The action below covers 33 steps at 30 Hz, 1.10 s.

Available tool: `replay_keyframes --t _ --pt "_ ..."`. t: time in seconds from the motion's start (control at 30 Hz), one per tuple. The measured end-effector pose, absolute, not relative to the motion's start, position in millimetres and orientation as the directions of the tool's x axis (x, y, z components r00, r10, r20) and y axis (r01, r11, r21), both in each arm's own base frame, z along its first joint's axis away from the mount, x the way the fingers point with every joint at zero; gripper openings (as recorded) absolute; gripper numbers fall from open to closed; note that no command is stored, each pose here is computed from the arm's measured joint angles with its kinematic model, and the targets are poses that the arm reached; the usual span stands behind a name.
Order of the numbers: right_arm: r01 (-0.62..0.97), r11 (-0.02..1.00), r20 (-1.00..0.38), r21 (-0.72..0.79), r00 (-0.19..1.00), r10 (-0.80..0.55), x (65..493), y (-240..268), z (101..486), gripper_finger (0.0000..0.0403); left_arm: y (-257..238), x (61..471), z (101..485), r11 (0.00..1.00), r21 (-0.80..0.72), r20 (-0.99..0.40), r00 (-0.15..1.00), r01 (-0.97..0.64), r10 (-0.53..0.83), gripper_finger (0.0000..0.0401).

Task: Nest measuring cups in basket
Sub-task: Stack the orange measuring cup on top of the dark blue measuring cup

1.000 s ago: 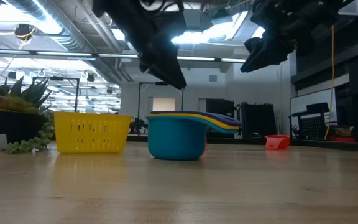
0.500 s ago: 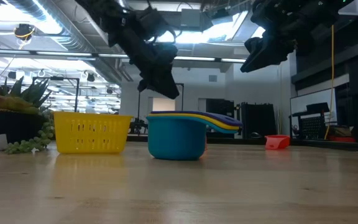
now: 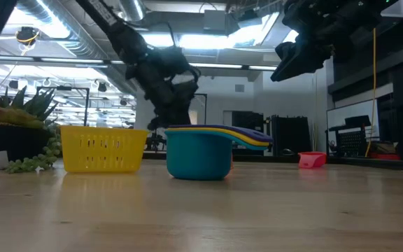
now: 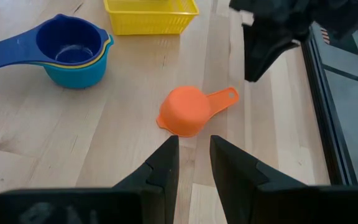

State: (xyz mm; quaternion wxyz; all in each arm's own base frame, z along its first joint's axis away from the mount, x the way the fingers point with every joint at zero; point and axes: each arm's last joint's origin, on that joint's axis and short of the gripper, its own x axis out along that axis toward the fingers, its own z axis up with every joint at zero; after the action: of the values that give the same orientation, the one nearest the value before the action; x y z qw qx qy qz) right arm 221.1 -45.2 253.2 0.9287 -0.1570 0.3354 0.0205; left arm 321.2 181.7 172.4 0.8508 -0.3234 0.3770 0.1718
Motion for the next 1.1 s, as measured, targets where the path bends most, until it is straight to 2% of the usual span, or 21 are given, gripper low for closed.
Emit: replay_keyframes --t 0.23,0.8,0.97,1.1 --pt "-0.144 0.950 -0.629 -0.278 0.774 -0.067 221.1 -45.1 253.2 0.0096 188.0 324.0 156.5 0.716 -0.416 -0.766 0.640 -0.560 0.055 0.0076" --pt "-0.144 0.950 -0.629 -0.278 0.774 -0.067 221.1 -45.1 253.2 0.0096 188.1 326.3 151.1 0.698 -0.399 -0.778 0.622 -0.594 0.085 0.0076" --pt "-0.144 0.950 -0.629 -0.278 0.774 -0.067 221.1 -45.1 253.2 0.0096 190.3 328.4 139.9 0.675 -0.416 -0.786 0.614 -0.610 0.070 0.0076" --pt "-0.144 0.950 -0.630 -0.278 0.774 -0.067 221.1 -45.1 253.2 0.0096 188.1 330.3 127.1 0.670 -0.448 -0.794 0.608 -0.592 0.007 0.0076"
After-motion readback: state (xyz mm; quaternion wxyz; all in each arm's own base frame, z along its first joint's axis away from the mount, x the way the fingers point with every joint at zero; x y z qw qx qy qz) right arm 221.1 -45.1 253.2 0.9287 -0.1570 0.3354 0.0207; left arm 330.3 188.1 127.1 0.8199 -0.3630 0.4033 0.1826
